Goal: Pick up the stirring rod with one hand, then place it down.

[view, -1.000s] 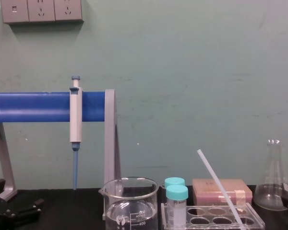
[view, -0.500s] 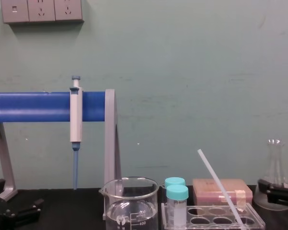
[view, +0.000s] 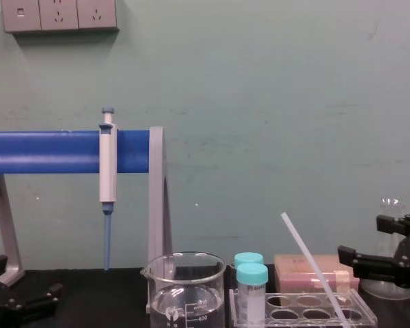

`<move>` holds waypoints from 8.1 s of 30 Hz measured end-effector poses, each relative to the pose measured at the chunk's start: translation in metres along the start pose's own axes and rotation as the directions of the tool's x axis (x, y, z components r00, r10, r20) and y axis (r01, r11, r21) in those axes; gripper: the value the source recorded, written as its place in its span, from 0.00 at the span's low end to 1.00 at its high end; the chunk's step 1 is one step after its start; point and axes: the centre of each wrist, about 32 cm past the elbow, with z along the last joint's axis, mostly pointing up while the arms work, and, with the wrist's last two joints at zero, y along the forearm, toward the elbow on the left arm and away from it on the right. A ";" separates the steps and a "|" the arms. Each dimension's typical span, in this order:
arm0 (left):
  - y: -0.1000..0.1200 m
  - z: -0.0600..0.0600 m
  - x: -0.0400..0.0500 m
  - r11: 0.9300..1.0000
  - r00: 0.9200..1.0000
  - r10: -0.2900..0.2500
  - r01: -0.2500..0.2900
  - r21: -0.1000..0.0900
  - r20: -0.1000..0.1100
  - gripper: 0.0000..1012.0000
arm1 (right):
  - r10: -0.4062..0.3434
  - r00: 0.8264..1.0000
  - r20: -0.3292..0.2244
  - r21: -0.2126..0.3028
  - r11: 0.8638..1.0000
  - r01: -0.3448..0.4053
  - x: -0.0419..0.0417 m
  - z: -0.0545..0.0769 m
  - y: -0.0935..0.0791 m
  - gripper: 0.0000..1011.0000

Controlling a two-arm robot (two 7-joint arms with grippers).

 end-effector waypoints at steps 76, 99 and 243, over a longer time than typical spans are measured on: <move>0.000 0.000 0.0000 1.000 1.000 0.000 0.000 0.000 0.000 0.99 | 0.354 0.908 -0.225 0.053 0.935 -0.351 0.0498 -0.018 0.087 0.97; 0.000 0.000 0.0000 1.000 1.000 0.000 0.000 0.000 0.000 0.99 | 0.352 0.909 -0.223 0.053 0.936 -0.349 0.0500 -0.018 0.086 0.33; 0.000 0.000 0.0000 1.000 1.000 0.000 0.000 0.000 0.000 0.99 | 0.084 0.995 -0.057 0.392 0.918 -0.055 -0.0065 -0.011 0.044 0.07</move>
